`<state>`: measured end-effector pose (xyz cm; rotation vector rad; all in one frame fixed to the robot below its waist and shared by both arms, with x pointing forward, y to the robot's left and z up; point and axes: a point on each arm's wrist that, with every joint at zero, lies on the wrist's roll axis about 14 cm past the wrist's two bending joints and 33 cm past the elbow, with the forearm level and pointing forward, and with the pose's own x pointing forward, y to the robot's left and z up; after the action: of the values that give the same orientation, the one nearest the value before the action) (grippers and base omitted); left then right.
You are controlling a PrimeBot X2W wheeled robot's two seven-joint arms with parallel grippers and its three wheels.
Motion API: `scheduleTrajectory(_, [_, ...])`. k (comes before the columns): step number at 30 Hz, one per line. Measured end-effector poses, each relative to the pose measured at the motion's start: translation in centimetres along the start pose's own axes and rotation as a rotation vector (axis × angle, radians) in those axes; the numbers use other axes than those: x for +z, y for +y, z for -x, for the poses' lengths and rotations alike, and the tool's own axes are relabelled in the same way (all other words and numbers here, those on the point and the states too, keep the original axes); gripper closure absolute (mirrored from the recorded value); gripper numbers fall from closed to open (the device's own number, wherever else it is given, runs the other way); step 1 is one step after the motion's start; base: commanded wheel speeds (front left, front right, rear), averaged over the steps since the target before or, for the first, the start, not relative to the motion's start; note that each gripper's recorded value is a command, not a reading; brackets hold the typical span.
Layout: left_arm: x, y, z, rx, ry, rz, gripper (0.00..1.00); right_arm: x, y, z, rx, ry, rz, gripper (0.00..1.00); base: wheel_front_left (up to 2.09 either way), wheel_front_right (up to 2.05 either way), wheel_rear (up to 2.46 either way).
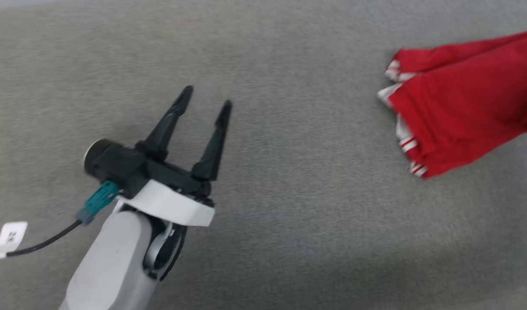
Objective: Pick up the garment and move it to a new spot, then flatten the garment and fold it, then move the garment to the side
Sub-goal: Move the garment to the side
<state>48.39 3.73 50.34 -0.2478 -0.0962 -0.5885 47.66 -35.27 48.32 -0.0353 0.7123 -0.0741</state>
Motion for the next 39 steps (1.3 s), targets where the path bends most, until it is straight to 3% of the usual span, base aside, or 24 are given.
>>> scheduleTrajectory(14, [-3.5,-5.4,-4.1,-0.215,0.035,0.063,0.0,-0.3,-8.8,-0.3,-0.284,-0.035,0.111,1.0,0.0,0.0,0.0])
scheduleTrajectory(22, [-4.0,-5.3,-4.1,-0.221,0.046,0.069,0.0,-1.6,-9.3,-2.3,-0.325,-0.026,0.15,1.0,0.0,0.0,0.0])
scheduleTrajectory(24, [-3.9,-5.2,-4.0,-0.217,0.045,0.069,0.0,-1.8,-9.3,-2.7,-0.329,-0.03,0.135,0.6,0.0,0.0,0.0])
scheduleTrajectory(25, [-3.8,-5.2,-4.0,-0.217,0.044,0.064,0.0,-1.9,-9.4,-2.8,-0.333,-0.028,0.116,0.33,0.0,0.0,0.0])
scheduleTrajectory(26, [-3.6,-5.2,-3.9,-0.217,0.042,0.058,0.0,-2.0,-9.3,-2.9,-0.333,-0.03,0.104,0.0,0.0,0.0,0.0])
scheduleTrajectory(39, [-0.6,-2.5,-2.0,-0.097,0.0,0.04,0.0,1.0,-8.8,-1.4,-0.312,-0.194,-0.001,0.0,0.0,0.0,0.0])
